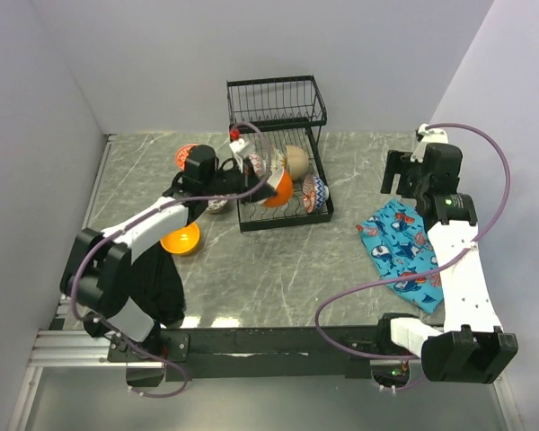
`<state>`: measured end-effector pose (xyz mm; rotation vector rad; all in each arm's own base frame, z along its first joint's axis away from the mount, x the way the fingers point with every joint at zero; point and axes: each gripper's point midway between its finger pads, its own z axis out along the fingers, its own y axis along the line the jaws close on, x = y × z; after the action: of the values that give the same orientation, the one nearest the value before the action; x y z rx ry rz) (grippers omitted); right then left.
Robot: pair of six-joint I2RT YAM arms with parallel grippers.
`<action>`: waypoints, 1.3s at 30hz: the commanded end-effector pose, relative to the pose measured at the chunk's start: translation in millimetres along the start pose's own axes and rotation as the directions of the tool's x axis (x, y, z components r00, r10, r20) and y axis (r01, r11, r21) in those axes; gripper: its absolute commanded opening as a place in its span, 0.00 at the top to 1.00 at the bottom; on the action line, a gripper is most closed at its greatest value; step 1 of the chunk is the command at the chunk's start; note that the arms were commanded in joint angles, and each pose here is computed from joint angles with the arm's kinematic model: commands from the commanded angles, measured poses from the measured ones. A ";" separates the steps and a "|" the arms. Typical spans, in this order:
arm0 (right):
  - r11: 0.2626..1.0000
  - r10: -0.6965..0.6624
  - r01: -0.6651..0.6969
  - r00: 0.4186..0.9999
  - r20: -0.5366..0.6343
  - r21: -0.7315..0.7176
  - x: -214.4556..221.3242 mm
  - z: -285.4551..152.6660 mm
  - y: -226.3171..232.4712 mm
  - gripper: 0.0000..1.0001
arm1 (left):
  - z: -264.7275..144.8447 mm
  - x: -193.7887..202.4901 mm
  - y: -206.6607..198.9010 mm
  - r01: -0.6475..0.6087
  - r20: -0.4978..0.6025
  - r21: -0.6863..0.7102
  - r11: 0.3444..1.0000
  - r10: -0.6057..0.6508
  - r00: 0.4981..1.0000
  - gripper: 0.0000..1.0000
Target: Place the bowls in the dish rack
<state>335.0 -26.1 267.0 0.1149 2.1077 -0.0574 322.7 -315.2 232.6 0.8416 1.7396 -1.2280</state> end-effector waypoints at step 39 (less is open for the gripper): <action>0.998 -0.052 0.054 0.997 -0.050 0.038 14.8 -7.4 -13.4 0.05 | 91.9 -9.5 57.7 0.749 0.423 0.153 0.644 -0.728 0.540 0.99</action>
<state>327.7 -31.8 246.3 0.0866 2.2015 -0.0946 391.7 -377.5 177.3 -0.3057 1.8360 -1.6872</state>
